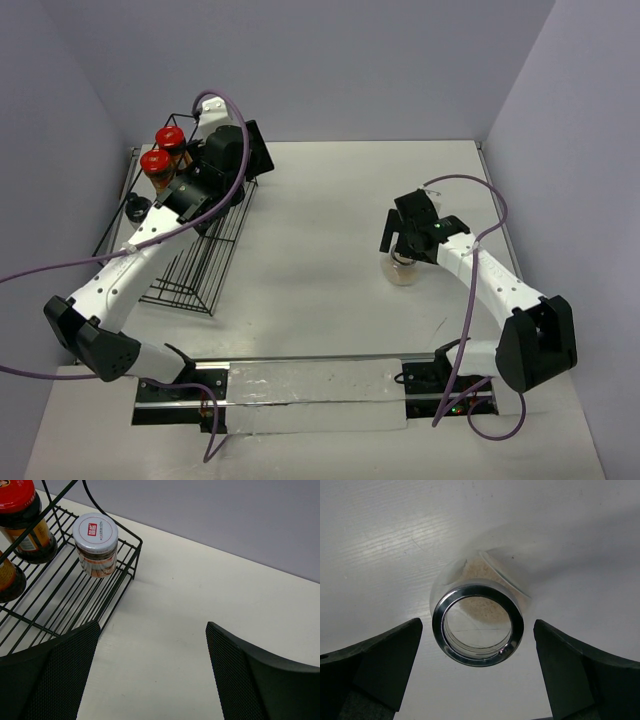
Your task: Organize the condiment bottles
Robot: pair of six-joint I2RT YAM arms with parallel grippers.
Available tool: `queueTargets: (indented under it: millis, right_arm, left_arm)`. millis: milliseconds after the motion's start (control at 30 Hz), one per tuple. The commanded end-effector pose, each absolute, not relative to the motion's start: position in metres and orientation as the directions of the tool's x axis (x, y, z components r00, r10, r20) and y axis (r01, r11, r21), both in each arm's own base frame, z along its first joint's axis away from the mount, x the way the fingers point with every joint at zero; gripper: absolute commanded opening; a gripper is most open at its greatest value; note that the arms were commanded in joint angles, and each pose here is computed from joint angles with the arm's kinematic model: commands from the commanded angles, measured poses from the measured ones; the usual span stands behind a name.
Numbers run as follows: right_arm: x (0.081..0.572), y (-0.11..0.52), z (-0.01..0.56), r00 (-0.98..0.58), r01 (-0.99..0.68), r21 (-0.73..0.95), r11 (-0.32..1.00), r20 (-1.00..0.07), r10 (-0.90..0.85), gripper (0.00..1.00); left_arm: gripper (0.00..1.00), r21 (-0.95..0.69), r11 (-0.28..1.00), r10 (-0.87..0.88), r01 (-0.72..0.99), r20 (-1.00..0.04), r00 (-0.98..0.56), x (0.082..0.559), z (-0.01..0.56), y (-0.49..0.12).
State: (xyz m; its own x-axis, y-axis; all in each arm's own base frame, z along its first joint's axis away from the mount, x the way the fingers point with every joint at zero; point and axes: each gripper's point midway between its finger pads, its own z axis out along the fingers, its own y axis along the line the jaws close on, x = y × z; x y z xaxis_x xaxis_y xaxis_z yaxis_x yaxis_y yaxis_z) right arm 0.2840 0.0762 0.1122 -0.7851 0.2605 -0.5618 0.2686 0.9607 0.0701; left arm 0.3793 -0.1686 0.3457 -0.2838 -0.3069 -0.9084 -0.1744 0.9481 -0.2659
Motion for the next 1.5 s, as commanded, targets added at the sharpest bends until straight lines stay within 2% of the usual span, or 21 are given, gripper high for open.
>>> queueTargets:
  millis: [0, 333, 533, 633, 733, 867, 1067, 1267, 1333, 1467]
  right_arm:
    - [0.295, 0.082, 0.117, -0.75, 0.278, 0.13, 0.952, -0.59, 0.3, 0.98]
    - [0.3, 0.085, 0.115, -0.751, 0.268, 0.133, 0.954, -0.592, 0.293, 0.78]
    - [0.297, 0.083, 0.113, -0.75, 0.263, 0.127, 0.956, -0.596, 0.285, 0.75]
    - [0.297, 0.081, 0.115, -0.749, 0.261, 0.115, 0.958, -0.602, 0.276, 0.8]
    - [0.296, 0.08, 0.114, -0.755, 0.258, 0.093, 0.962, -0.601, 0.261, 0.98]
    - [0.294, 0.076, 0.11, -0.757, 0.27, 0.056, 0.961, -0.605, 0.248, 1.0]
    - [0.295, 0.076, 0.107, -0.758, 0.264, 0.042, 0.964, -0.608, 0.234, 0.81]
    - [0.295, 0.079, 0.101, -0.77, 0.255, 0.005, 0.967, -0.603, 0.207, 0.8]
    - [0.295, 0.079, 0.099, -0.772, 0.255, -0.006, 0.967, -0.603, 0.2, 0.76]
    - [0.295, 0.082, 0.103, -0.77, 0.242, -0.002, 0.97, -0.609, 0.19, 0.56]
  left_arm:
    - [0.95, -0.32, 0.934, -0.35, -0.159, -0.908, -0.229, 0.378, 0.367, -0.169]
    - [0.95, -0.328, 0.93, -0.359, -0.164, -0.905, -0.23, 0.372, 0.37, -0.165]
    - [0.95, -0.327, 0.93, -0.359, -0.171, -0.907, -0.221, 0.37, 0.372, -0.161]
    - [0.95, -0.33, 0.929, -0.362, -0.165, -0.905, -0.226, 0.37, 0.37, -0.162]
    - [0.95, -0.332, 0.93, -0.362, -0.158, -0.902, -0.235, 0.371, 0.368, -0.166]
    - [0.95, -0.336, 0.927, -0.368, -0.165, -0.898, -0.24, 0.37, 0.366, -0.165]
    - [0.95, -0.339, 0.926, -0.371, -0.168, -0.9, -0.227, 0.366, 0.372, -0.16]
    - [0.95, -0.344, 0.925, -0.375, -0.164, -0.898, -0.23, 0.362, 0.375, -0.16]
    - [0.95, -0.341, 0.925, -0.373, -0.167, -0.9, -0.226, 0.361, 0.376, -0.159]
    - [0.95, -0.335, 0.926, -0.369, -0.173, -0.9, -0.23, 0.362, 0.374, -0.158]
